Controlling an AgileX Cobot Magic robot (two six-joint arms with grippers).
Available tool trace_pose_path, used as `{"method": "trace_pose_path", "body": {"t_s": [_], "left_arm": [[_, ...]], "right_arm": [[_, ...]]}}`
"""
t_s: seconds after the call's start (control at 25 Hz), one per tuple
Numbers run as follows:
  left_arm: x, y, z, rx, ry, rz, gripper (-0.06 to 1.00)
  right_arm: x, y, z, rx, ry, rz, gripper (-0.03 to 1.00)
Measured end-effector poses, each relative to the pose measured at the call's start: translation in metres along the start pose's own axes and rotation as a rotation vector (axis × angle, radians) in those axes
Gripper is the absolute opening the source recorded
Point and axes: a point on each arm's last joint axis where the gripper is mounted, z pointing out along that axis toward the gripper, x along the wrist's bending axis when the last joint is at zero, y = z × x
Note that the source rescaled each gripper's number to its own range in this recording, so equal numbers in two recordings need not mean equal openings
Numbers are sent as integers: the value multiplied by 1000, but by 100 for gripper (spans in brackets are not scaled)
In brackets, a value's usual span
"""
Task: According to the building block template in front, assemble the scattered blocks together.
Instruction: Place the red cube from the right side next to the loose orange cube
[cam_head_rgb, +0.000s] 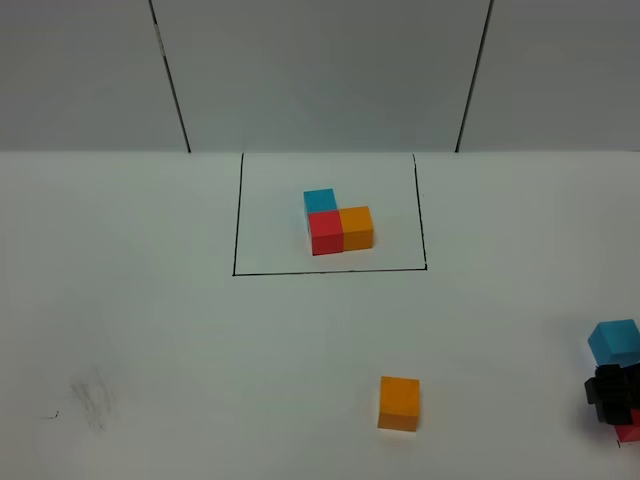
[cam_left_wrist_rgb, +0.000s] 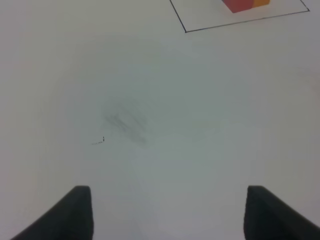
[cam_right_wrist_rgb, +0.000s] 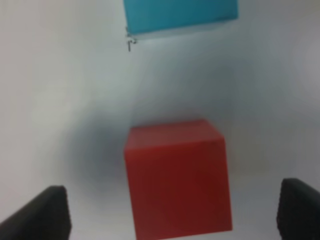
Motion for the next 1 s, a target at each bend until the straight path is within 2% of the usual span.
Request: {"method": "trace_pose_path", "body": {"t_s": [0.36, 0.64, 0.88, 1.0], "left_arm": [[0, 0, 0, 0, 0, 0, 53], [0, 0, 0, 0, 0, 0, 53], [0, 0, 0, 0, 0, 0, 53], [0, 0, 0, 0, 0, 0, 53]], "right_arm": [[0, 3, 0, -29, 3, -1, 76], [1, 1, 17, 26, 4, -1, 76], [2, 3, 24, 18, 9, 3, 76], [2, 3, 24, 17, 9, 3, 71]]}}
